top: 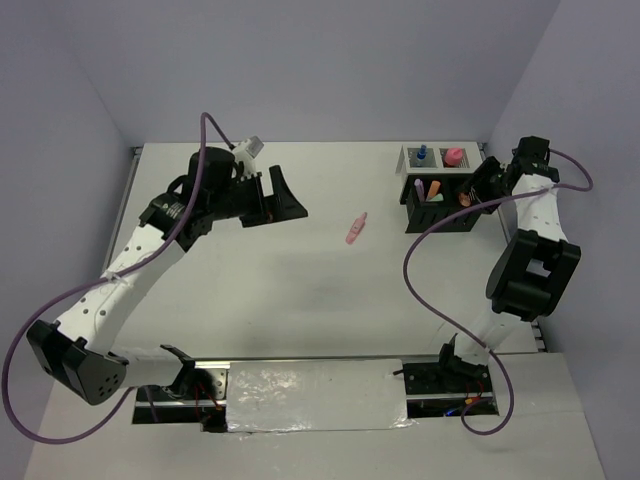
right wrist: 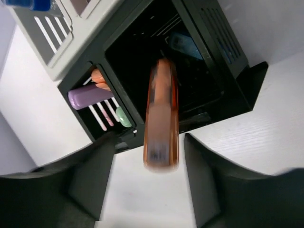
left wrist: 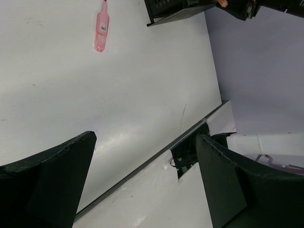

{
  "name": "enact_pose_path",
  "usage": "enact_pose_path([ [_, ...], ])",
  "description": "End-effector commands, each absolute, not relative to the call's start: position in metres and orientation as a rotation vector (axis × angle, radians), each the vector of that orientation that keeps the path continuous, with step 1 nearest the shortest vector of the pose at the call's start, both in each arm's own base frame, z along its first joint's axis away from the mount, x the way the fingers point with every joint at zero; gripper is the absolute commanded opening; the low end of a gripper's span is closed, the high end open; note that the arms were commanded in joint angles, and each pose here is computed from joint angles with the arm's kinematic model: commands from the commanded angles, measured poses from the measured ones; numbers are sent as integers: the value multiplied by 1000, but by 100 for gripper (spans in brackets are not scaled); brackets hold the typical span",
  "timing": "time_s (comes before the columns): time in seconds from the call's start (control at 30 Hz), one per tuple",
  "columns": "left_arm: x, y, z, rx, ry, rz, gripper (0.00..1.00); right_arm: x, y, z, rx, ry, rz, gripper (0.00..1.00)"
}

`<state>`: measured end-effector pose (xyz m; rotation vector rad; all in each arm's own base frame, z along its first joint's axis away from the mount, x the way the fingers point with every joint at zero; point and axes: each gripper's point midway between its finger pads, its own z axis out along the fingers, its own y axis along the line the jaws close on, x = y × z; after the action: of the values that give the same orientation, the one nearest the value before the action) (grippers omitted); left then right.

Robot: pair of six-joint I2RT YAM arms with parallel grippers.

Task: Sort the stationery into containers
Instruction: Place the pen in the storage box, then pick up the pen from the center of the board.

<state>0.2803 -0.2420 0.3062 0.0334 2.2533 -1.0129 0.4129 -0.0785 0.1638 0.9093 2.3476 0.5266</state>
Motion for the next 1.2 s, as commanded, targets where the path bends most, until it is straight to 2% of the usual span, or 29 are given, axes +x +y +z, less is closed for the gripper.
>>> enact_pose_path([
  [0.0,284,-249,305,110,2242,-1027,99,425,-86,186,873,2298,517,69],
  [0.07,287,-253,299,127,2248,-1024,99,429,-88,193,869,2288,512,82],
  [0.1,289,-257,293,136,2260,-1022,99,430,-88,197,863,2289,516,83],
  [0.13,292,-259,288,149,2263,-1001,99,433,-89,205,850,2276,516,93],
  [0.17,293,-266,278,171,2289,-984,99,434,-89,209,845,2272,515,94],
  [0.4,309,-316,230,245,2356,-931,99,420,-68,250,765,2201,543,98],
  [0.47,321,-333,209,264,2380,-887,99,399,-43,262,695,2188,516,100],
  [0.53,332,-347,196,318,2374,-850,99,380,-25,248,665,2222,498,100],
  [0.6,351,-361,172,354,2378,-721,99,357,-4,259,618,2189,525,100],
  [0.63,362,-367,178,386,2346,-680,99,342,3,240,638,2215,541,100],
  [0.67,372,-372,154,392,2372,-613,99,327,14,256,594,2154,583,100],
  [0.73,392,-379,155,375,2337,-554,99,301,26,254,580,2127,605,100],
  [0.8,407,-378,131,346,2360,-444,99,286,42,249,527,2152,622,100],
  [0.83,415,-385,141,339,2332,-442,99,279,47,256,498,2130,629,100],
  [1.1,449,-399,92,419,2349,-277,99,256,75,278,377,2114,705,100],
  [1.17,449,-396,72,452,2372,-226,96,255,80,283,356,2104,722,100],
])
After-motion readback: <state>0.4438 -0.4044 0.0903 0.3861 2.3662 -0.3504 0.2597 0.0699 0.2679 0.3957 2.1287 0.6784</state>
